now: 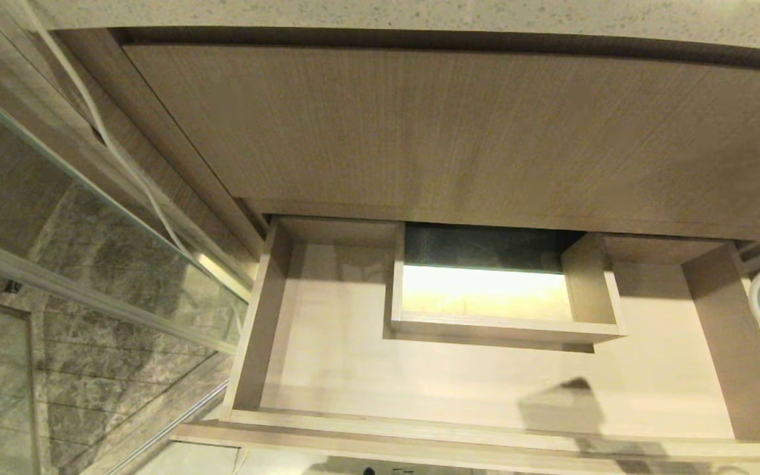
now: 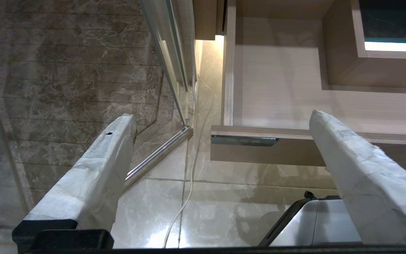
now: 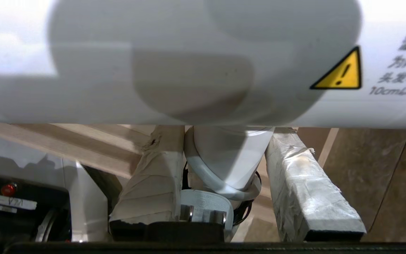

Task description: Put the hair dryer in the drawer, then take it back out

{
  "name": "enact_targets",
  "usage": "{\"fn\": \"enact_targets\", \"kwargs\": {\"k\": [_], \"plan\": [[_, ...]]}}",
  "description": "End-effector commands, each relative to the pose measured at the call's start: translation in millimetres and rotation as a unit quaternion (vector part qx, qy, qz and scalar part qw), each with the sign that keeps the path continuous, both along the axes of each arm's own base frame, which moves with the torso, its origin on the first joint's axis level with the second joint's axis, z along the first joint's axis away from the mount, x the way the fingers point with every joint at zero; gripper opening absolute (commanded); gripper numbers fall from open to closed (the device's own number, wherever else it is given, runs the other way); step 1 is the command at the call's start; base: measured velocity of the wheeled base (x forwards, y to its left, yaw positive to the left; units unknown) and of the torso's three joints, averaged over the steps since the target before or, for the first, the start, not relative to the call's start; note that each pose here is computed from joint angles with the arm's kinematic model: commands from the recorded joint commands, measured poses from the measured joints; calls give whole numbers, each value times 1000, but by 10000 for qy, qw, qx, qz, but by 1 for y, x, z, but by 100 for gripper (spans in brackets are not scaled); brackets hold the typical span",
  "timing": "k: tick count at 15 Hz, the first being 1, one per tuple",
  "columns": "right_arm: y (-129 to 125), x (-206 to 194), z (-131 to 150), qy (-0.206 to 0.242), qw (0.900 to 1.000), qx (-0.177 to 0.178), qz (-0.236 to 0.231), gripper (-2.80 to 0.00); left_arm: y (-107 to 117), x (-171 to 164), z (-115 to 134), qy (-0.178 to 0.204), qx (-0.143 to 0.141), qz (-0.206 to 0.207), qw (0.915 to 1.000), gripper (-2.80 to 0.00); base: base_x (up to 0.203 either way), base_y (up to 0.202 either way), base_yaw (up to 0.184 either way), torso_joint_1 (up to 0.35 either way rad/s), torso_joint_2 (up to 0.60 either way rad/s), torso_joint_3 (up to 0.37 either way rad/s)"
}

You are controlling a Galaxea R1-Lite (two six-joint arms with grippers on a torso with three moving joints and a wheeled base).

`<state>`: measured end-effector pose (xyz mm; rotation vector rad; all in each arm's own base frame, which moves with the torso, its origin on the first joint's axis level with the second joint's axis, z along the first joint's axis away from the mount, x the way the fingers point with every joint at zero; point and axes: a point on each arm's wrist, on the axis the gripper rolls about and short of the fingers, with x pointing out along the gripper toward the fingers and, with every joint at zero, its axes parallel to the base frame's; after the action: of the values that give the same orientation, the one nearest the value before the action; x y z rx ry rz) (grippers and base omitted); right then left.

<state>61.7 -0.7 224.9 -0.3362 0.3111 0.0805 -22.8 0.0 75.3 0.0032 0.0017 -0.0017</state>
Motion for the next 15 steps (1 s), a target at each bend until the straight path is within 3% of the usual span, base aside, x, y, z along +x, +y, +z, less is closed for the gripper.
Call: {"fn": "enact_targets", "kwargs": {"k": [1, 3, 6, 15], "plan": [[1, -22, -24, -60, 10000, 5, 8, -280, 0, 0, 0, -1, -1, 1, 10000, 0, 0, 0, 0, 0, 0, 0], [1, -32, -46, 73, 10000, 29, 2, -280, 0, 0, 0, -1, -1, 1, 10000, 0, 0, 0, 0, 0, 0, 0], [1, -33, -49, 329, 9995, 10, 39, -280, 0, 0, 0, -1, -1, 1, 10000, 0, 0, 0, 0, 0, 0, 0], [1, 2, -5, 486, 9988, -50, 105, -280, 0, 0, 0, -1, -1, 1, 10000, 0, 0, 0, 0, 0, 0, 0]]}}
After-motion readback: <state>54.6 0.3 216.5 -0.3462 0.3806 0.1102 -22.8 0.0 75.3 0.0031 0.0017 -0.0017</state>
